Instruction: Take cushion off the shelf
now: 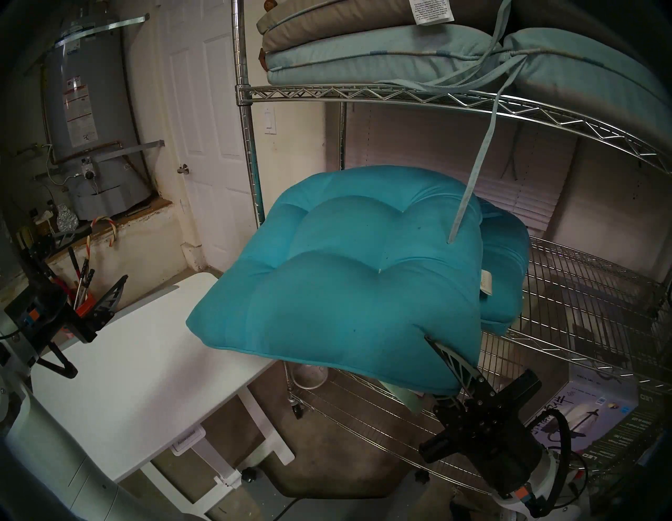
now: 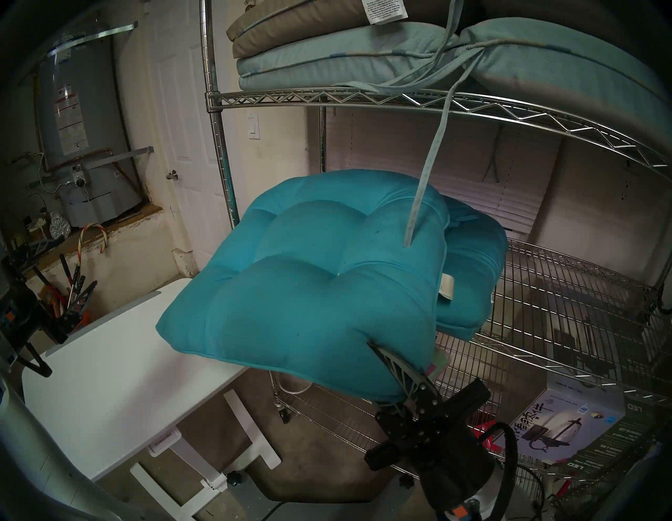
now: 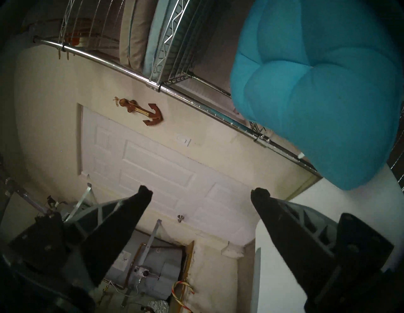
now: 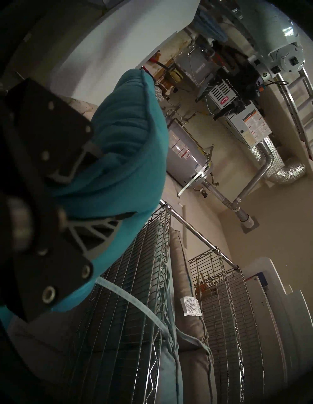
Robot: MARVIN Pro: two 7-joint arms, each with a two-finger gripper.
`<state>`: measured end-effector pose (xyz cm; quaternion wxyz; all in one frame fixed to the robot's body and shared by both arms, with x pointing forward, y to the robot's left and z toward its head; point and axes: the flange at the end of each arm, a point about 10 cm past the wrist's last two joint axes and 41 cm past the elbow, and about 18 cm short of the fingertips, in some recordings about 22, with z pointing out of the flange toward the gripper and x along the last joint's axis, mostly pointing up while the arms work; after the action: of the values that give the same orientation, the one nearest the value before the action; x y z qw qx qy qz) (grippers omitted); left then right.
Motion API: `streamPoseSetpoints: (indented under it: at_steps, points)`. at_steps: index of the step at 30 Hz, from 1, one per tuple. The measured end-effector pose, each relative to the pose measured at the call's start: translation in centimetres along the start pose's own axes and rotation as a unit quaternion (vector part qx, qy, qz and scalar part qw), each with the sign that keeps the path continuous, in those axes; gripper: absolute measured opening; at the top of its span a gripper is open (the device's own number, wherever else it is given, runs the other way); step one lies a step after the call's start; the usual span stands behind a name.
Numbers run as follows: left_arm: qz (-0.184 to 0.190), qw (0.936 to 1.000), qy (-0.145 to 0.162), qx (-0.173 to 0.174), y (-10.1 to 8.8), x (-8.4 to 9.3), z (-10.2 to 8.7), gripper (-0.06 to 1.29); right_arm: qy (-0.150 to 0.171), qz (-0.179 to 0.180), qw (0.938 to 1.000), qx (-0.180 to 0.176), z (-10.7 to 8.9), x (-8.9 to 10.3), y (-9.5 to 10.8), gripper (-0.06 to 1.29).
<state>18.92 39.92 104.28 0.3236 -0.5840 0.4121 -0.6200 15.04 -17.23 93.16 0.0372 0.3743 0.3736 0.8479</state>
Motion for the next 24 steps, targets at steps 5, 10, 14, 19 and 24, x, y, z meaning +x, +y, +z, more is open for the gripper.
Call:
streamPoseSetpoints:
  at_steps: [5,10,14,19,24]
  points:
    - [0.000,0.9997,-0.020,-0.017,0.7,-0.7,-1.2,1.27,-0.002,-0.001,1.0000,0.000,0.0,0.0,0.0,0.23]
    - [-0.001,0.9988,-0.034,-0.035,1.4,-1.2,-2.0,1.27,-0.003,-0.003,1.0000,0.000,0.0,0.0,0.0,0.23]
    - [-0.001,0.9974,-0.046,-0.055,2.1,-1.6,-2.8,1.27,-0.004,-0.004,1.0000,0.000,0.0,-0.1,0.0,0.23]
    - [-0.004,0.9953,-0.058,-0.078,3.0,-2.0,-3.5,1.27,-0.006,-0.006,1.0000,-0.001,0.0,-0.1,0.0,0.23]
    - [-0.011,0.9924,-0.064,-0.104,4.3,-2.2,-4.0,1.27,-0.008,-0.008,0.9999,-0.001,-0.1,-0.1,0.0,0.23]
